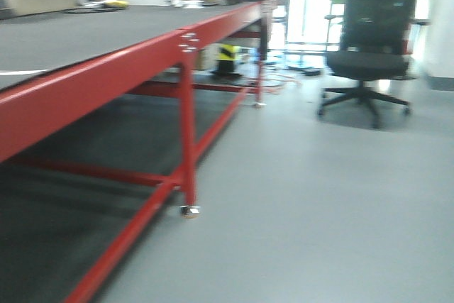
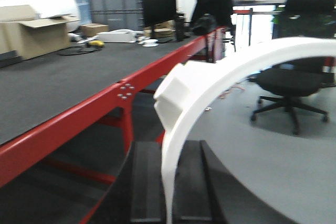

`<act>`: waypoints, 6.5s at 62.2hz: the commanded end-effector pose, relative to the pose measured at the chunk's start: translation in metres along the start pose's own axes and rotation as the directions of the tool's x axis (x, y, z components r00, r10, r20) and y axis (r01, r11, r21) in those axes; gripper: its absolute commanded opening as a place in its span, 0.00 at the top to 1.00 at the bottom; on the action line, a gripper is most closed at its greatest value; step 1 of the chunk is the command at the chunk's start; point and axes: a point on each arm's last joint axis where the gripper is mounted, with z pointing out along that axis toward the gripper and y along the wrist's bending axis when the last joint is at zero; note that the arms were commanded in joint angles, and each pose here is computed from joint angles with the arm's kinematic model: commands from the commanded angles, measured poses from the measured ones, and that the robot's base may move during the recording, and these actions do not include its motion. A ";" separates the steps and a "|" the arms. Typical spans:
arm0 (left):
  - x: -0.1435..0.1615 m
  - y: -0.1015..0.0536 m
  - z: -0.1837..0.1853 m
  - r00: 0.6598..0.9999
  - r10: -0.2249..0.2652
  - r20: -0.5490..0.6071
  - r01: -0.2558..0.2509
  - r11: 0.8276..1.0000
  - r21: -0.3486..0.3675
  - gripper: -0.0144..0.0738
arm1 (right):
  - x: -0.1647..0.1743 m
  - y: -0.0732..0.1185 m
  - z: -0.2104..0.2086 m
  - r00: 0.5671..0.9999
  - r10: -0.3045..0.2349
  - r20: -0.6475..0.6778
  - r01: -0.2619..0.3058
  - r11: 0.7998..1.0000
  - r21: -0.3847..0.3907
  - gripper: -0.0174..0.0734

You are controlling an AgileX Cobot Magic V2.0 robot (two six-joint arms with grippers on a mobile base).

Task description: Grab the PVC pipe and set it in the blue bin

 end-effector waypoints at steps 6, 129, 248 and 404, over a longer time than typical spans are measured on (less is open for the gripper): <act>-0.002 0.000 -0.001 1.000 -0.008 0.024 0.008 1.000 0.002 0.96 | -0.002 0.000 -0.001 0.999 -0.014 0.032 0.015 1.000 -0.002 0.99; -0.002 0.000 -0.001 1.000 -0.008 0.024 0.008 1.000 0.002 0.96 | -0.002 0.000 -0.001 0.999 -0.014 0.032 0.015 1.000 -0.002 0.99; -0.002 0.000 -0.001 1.000 -0.008 0.024 0.008 1.000 0.002 0.96 | -0.003 0.000 -0.001 0.999 -0.014 0.040 0.015 1.000 -0.003 0.99; -0.002 0.000 -0.001 1.000 -0.008 0.024 0.008 1.000 0.002 0.96 | -0.003 0.000 -0.001 0.999 -0.014 0.041 0.015 1.000 -0.003 0.99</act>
